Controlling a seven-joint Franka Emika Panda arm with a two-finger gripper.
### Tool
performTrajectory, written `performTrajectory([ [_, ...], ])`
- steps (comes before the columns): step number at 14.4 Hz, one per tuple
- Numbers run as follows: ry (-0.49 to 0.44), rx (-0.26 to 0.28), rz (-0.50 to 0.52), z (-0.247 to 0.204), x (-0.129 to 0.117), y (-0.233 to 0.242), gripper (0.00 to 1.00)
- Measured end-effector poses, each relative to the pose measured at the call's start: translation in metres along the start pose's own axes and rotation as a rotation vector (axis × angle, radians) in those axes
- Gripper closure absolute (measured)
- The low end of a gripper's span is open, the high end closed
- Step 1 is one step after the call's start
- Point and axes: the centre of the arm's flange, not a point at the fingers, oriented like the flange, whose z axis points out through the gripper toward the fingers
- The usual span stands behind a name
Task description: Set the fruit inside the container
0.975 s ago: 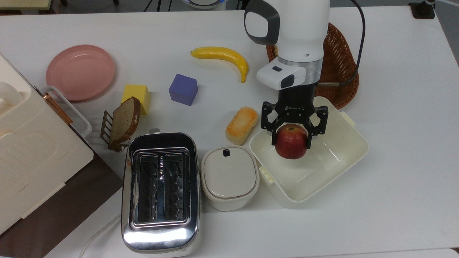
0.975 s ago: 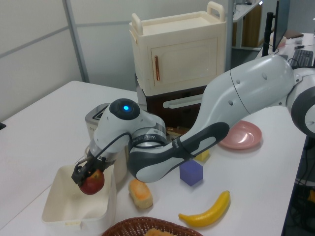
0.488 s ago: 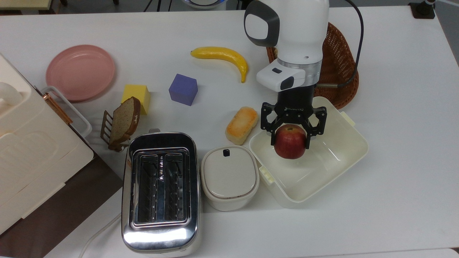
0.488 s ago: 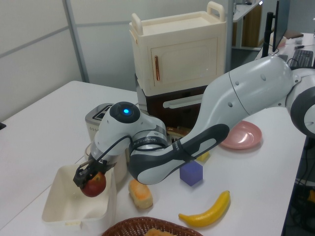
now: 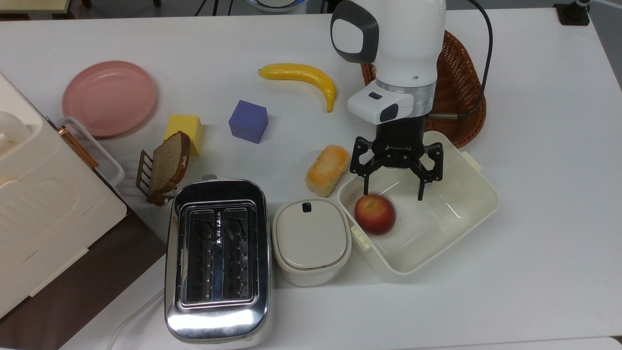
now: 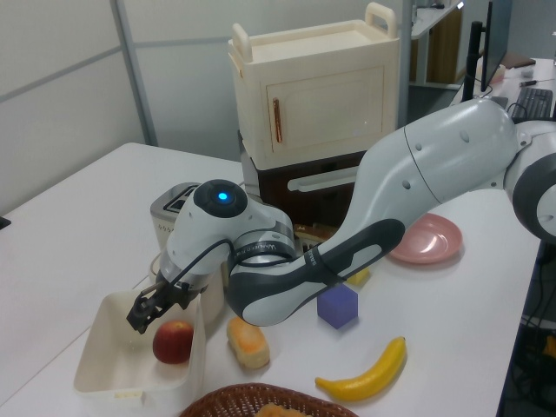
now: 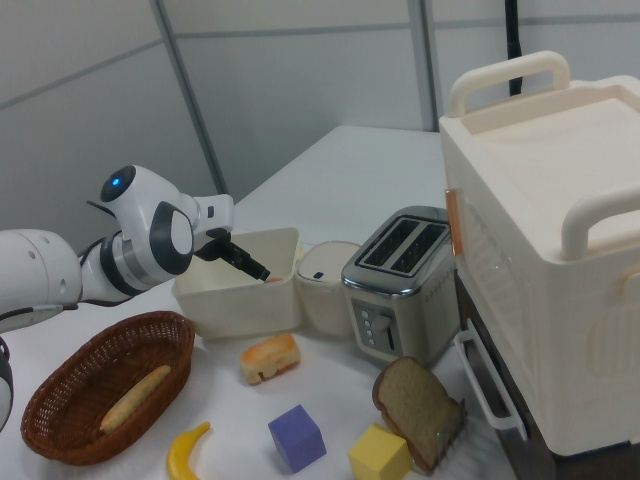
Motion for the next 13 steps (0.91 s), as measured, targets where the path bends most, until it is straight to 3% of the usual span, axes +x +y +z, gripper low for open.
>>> performTrajectory([
  [6,0.008,-0.002,0.008,-0.003,0.005,0.004,0.0],
  [8,-0.023,-0.077,0.032,-0.017,0.018,0.02,0.0],
  [9,-0.083,-0.172,0.051,-0.04,0.027,0.035,0.0],
  [10,-0.137,-0.22,0.039,-0.062,0.032,0.044,0.0],
  [11,-0.212,-0.25,0.002,-0.089,0.035,0.055,0.0],
  [13,-0.351,-0.258,-0.094,-0.152,0.043,0.081,0.0],
])
